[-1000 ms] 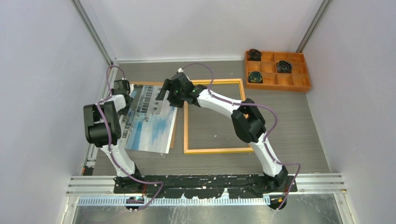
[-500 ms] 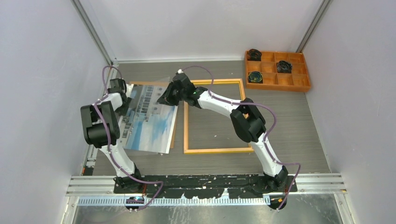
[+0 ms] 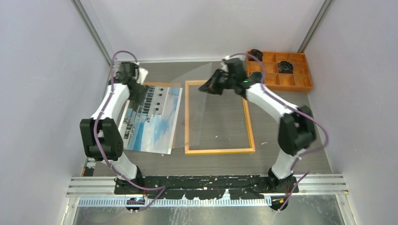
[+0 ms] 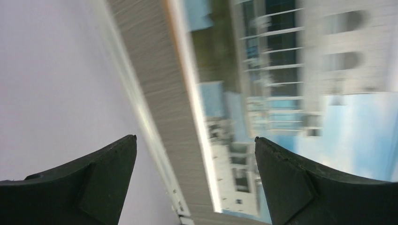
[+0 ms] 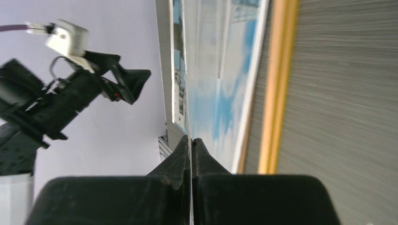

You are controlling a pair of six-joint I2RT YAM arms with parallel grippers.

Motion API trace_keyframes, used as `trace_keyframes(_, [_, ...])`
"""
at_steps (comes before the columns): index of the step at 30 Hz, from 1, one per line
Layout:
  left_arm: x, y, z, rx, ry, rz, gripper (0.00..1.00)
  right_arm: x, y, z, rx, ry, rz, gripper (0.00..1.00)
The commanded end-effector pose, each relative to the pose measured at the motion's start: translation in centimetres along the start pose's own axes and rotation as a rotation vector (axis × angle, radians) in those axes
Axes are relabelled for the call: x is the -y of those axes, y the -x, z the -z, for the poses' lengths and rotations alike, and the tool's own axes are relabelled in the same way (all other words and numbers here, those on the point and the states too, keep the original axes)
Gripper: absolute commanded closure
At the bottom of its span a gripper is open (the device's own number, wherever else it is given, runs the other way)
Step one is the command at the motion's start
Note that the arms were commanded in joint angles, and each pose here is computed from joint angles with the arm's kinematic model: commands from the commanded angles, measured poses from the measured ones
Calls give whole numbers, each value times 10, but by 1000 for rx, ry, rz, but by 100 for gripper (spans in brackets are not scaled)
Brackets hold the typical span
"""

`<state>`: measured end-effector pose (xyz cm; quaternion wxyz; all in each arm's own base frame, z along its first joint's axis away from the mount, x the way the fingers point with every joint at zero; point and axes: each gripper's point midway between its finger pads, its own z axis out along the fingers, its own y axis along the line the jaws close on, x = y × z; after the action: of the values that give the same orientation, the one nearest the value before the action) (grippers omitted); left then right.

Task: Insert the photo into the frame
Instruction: Move the photo frame to the center of the board.

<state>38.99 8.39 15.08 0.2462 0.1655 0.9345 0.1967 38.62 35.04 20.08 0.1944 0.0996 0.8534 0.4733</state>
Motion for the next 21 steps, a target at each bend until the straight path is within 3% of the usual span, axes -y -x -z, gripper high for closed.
trace_keyframes(1, [75, 18, 1, -28, -137, -90, 2, 13, 2, 95, 22, -27, 74, 99])
trace_keyframes(9, [174, 82, -4, 18, -239, -188, 4, 105, -14, 170, 71, -352, 48, 99])
trace_keyframes(14, [216, 101, 2, 34, -304, -222, 4, 124, -18, 199, 129, -493, 68, 99])
trace_keyframes(21, [263, 103, 8, -29, -497, -141, 9, 120, -21, 217, 163, -523, 80, 99])
